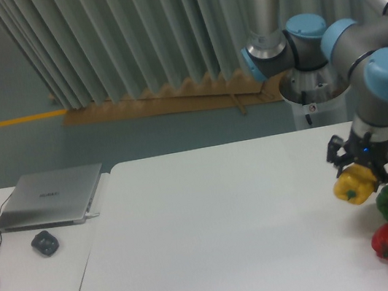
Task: Place the yellow pepper on the table
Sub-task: 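Carry the yellow pepper in and lower it beside the green pepper, then set the yellow pepper on the table and open the gripper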
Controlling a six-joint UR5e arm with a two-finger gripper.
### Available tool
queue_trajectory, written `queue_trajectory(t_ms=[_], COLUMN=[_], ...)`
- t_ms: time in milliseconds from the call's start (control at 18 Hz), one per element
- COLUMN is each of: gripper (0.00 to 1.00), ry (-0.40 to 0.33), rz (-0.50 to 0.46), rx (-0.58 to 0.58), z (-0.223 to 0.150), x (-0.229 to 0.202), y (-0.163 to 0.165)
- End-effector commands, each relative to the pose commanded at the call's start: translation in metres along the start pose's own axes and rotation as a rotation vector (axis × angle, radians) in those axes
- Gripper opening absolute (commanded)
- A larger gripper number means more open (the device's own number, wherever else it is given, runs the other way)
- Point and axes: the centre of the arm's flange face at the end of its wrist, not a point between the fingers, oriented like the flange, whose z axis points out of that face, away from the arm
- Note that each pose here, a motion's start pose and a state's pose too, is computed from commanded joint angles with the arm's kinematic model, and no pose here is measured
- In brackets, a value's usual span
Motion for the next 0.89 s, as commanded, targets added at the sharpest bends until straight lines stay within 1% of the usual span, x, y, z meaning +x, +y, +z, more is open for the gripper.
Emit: queue_trajectory(t_ms=[167, 333, 444, 611, 722, 889], gripper=[0.51, 0.51, 0.52, 0.52, 0.52, 0.52], ry=[-0.028, -0.092, -0.102, -0.179, -0.168, -0.17], rz=[0.003, -0.006, 0.002, 0.009, 0.011, 0.006], rx=[-0.022, -0.069, -0.072, -0.06, -0.076, -0.079], z=[0.01, 0.024, 0.027, 0.023, 0.034, 0.039], x=[0.011, 0.024, 0.026, 0.017, 0.019, 0.018], y=[-0.01, -0.023, -0.025, -0.029, -0.026, -0.027])
